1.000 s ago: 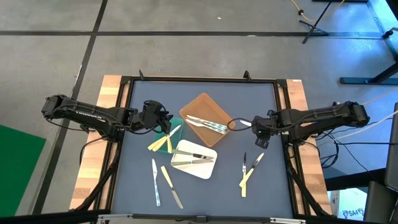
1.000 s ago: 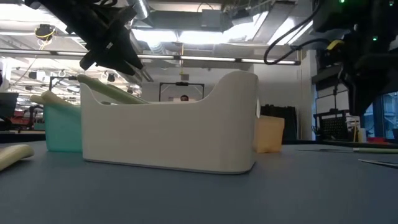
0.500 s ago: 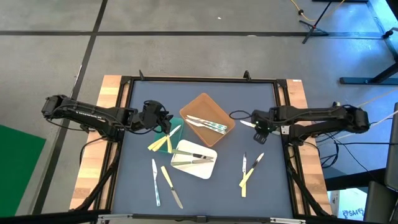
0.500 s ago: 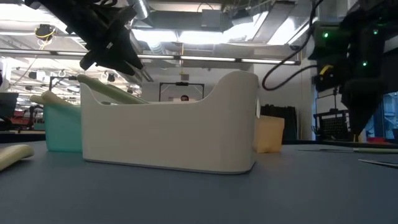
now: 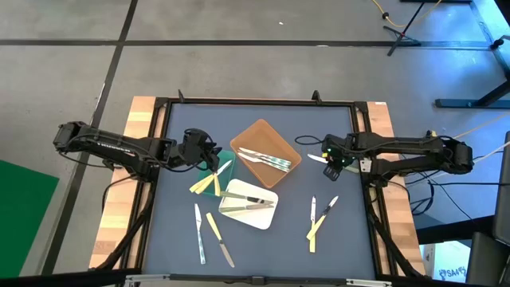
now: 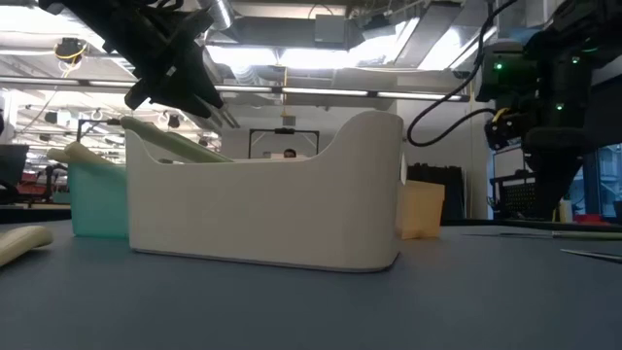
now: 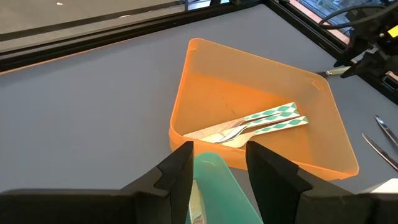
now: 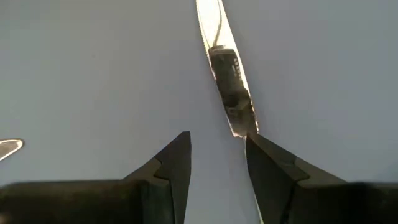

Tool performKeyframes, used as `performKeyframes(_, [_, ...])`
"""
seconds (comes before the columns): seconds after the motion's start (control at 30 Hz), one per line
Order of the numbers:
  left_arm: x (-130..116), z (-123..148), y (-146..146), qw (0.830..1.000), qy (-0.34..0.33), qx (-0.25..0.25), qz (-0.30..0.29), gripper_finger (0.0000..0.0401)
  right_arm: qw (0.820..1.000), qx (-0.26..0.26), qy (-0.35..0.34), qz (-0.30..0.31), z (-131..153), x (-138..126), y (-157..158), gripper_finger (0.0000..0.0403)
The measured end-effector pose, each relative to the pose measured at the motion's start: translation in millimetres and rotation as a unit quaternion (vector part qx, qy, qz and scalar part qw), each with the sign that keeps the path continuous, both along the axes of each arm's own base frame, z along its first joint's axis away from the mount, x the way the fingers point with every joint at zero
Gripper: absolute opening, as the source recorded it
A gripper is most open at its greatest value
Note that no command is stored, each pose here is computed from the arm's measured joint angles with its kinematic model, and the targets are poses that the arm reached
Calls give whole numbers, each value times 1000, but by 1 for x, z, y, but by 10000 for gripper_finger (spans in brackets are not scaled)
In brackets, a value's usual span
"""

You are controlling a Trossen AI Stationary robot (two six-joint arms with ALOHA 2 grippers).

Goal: Sort silverware by color (type)
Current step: Put the green table knife into the white bin

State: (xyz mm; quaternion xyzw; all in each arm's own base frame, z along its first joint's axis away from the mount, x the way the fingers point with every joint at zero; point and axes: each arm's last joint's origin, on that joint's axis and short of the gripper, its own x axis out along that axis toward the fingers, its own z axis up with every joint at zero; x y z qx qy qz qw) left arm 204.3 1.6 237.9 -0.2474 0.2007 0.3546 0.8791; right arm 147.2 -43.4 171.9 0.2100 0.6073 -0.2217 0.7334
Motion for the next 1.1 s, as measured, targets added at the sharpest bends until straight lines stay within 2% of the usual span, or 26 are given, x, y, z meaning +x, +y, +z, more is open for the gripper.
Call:
performKeyframes(0.3, [0, 0, 0, 1000, 0, 0, 0, 141, 1000, -2, 12, -25, -10, -5, 1, 138])
performKeyframes(0.57, [0, 0, 0, 1000, 0, 0, 0, 141, 997, -44, 29, -63, -9, -7, -2, 138])
performKeyframes(0.8, [0, 0, 0, 1000, 7, 10, -7, 141, 996, -24, 49, -71, -18, -7, -1, 138])
performKeyframes(1.1, [0, 0, 0, 1000, 13, 17, -13, 141, 992, -15, 108, -66, -35, 1, -3, 138])
